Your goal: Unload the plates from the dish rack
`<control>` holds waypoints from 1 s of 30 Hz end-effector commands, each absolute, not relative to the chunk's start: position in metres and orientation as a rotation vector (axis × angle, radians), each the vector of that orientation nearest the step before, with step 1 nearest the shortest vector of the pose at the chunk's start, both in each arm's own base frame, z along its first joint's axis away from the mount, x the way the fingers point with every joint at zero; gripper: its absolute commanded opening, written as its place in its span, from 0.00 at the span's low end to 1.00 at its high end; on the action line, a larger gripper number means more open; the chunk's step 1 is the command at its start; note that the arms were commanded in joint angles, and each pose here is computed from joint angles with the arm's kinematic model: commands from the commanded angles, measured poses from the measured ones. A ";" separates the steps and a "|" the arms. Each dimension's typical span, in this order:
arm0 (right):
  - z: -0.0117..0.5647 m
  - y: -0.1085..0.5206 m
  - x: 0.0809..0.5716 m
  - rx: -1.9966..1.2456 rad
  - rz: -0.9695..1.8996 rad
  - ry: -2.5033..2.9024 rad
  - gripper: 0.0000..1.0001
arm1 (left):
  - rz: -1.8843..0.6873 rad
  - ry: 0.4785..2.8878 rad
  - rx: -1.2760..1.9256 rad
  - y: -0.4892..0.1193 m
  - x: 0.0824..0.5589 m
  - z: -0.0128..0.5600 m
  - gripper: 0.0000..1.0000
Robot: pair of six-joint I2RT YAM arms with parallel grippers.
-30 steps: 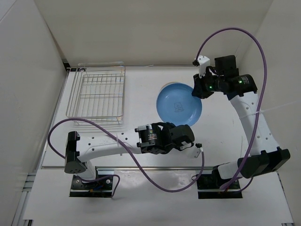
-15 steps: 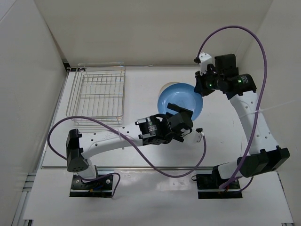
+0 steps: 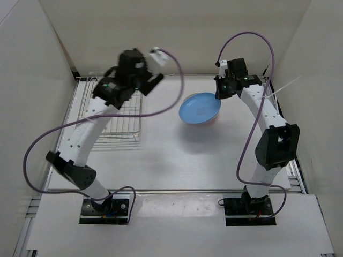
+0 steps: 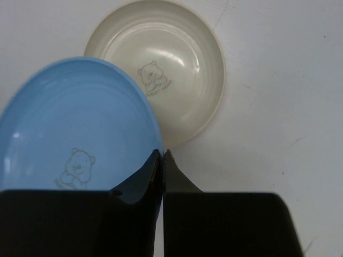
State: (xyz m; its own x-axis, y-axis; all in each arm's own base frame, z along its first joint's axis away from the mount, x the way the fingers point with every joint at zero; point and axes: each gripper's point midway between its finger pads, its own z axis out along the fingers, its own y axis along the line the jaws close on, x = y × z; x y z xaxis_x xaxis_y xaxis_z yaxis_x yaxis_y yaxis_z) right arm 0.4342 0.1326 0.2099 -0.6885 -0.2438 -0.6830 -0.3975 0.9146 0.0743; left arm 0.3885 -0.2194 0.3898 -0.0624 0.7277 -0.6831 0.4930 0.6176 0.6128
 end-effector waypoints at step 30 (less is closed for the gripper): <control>0.149 0.113 0.559 -0.030 0.259 2.227 0.00 | -0.172 1.934 0.445 -0.055 0.339 0.344 1.00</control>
State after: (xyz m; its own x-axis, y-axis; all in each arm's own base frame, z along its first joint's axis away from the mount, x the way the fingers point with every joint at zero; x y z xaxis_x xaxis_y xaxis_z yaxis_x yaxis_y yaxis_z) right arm 0.5389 0.1091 0.1144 -0.7033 0.0331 -0.7102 -0.1084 0.9823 0.1531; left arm 0.3428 -0.0489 0.3349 -0.3715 0.2495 -0.8943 0.3603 0.9265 0.1088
